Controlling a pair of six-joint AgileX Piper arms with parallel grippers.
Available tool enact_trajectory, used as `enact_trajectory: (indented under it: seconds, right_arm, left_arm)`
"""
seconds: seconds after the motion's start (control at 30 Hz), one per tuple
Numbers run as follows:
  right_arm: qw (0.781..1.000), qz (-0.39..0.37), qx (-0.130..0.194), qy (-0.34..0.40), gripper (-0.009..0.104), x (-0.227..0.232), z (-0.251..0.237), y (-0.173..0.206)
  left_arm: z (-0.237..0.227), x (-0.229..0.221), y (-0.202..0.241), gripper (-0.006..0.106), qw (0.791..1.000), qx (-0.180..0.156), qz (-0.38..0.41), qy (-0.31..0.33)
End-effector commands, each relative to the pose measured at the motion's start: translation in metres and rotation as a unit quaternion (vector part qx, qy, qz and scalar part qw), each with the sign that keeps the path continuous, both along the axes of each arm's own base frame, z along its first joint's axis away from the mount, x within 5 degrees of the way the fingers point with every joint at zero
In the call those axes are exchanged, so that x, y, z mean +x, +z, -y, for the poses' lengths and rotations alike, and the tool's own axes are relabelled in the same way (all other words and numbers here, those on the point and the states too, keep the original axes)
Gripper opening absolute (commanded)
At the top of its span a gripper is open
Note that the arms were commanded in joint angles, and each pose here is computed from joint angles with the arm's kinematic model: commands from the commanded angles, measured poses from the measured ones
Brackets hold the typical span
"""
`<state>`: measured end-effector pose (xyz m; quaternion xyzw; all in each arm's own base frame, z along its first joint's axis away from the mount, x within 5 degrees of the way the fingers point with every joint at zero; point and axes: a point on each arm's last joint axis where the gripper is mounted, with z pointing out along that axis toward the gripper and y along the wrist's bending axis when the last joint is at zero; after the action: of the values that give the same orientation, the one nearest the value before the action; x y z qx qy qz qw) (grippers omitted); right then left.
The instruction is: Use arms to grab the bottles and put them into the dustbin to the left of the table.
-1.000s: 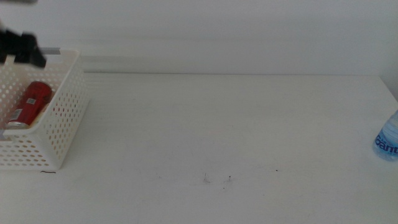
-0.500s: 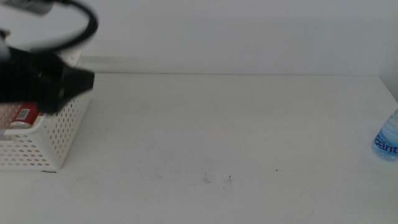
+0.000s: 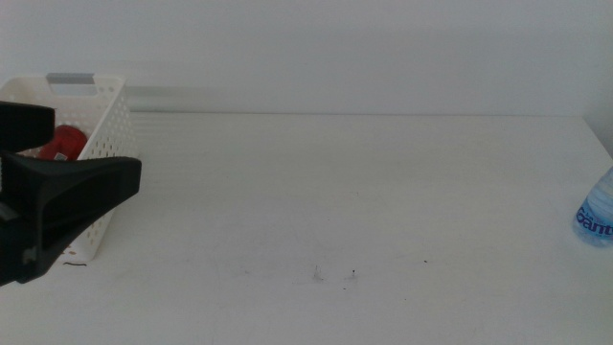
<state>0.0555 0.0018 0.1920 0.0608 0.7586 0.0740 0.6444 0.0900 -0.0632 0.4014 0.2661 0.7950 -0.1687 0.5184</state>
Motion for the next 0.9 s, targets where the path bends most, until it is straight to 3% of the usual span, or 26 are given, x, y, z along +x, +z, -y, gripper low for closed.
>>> enact_trajectory:
  seconds: [0.0,0.73,0.87]
  right_arm:
    - [1.0,0.005,-0.003,-0.004,0.086,0.0,0.001,0.0]
    - [1.0,0.005,-0.003,-0.004,0.086,0.0,0.001,0.0]
    - [0.997,0.072,-0.003,-0.003,0.086,0.001,0.0,0.012]
  left_arm:
    - [0.001,0.0,0.0,0.093,1.0,-0.014,-0.001,0.001]
    - [-0.004,0.003,0.0,0.093,0.999,0.021,0.023,0.015]
    - [-0.004,0.003,0.0,0.093,0.999,0.021,0.023,0.015]
